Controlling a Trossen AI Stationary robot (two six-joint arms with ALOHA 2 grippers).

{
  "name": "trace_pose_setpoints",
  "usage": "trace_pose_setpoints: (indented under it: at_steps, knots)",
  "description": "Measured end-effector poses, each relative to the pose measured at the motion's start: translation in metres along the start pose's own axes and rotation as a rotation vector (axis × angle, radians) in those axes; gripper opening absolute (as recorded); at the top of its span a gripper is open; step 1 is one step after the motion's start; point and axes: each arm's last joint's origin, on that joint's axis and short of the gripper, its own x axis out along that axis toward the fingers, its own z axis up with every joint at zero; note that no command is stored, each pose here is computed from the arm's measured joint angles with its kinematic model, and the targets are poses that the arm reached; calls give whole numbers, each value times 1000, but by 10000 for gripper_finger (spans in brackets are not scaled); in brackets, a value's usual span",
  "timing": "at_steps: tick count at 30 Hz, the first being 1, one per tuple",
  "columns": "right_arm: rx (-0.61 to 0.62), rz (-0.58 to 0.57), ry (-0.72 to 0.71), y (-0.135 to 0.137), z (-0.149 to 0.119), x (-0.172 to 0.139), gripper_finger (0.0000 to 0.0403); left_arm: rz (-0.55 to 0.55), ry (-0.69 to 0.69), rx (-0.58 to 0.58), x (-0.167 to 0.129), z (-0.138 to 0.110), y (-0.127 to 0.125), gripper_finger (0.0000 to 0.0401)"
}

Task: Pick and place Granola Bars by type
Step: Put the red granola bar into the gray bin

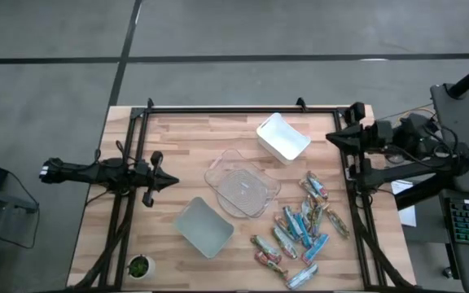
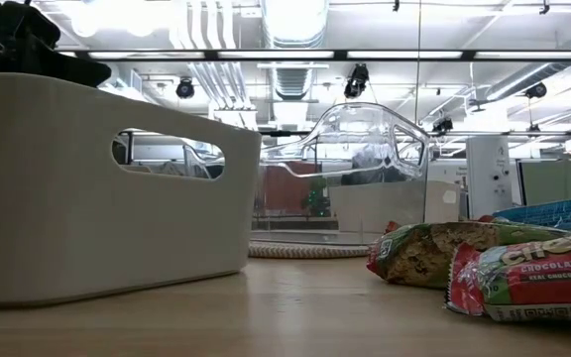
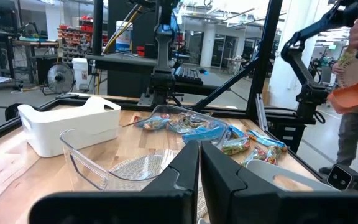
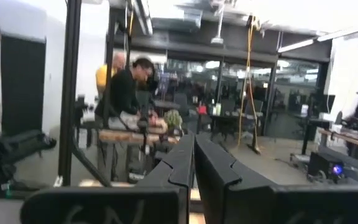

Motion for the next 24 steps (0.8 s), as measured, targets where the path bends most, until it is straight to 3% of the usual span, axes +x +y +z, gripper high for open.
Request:
trace_pose_setpoints:
  at_steps: [15, 24]
  knots:
    - [19, 20, 257, -2, 42, 45, 8, 0, 0, 0, 0, 0, 0, 0]
    - [205, -9, 490, 0, 33, 64, 8, 0, 0, 0, 0, 0, 0, 0]
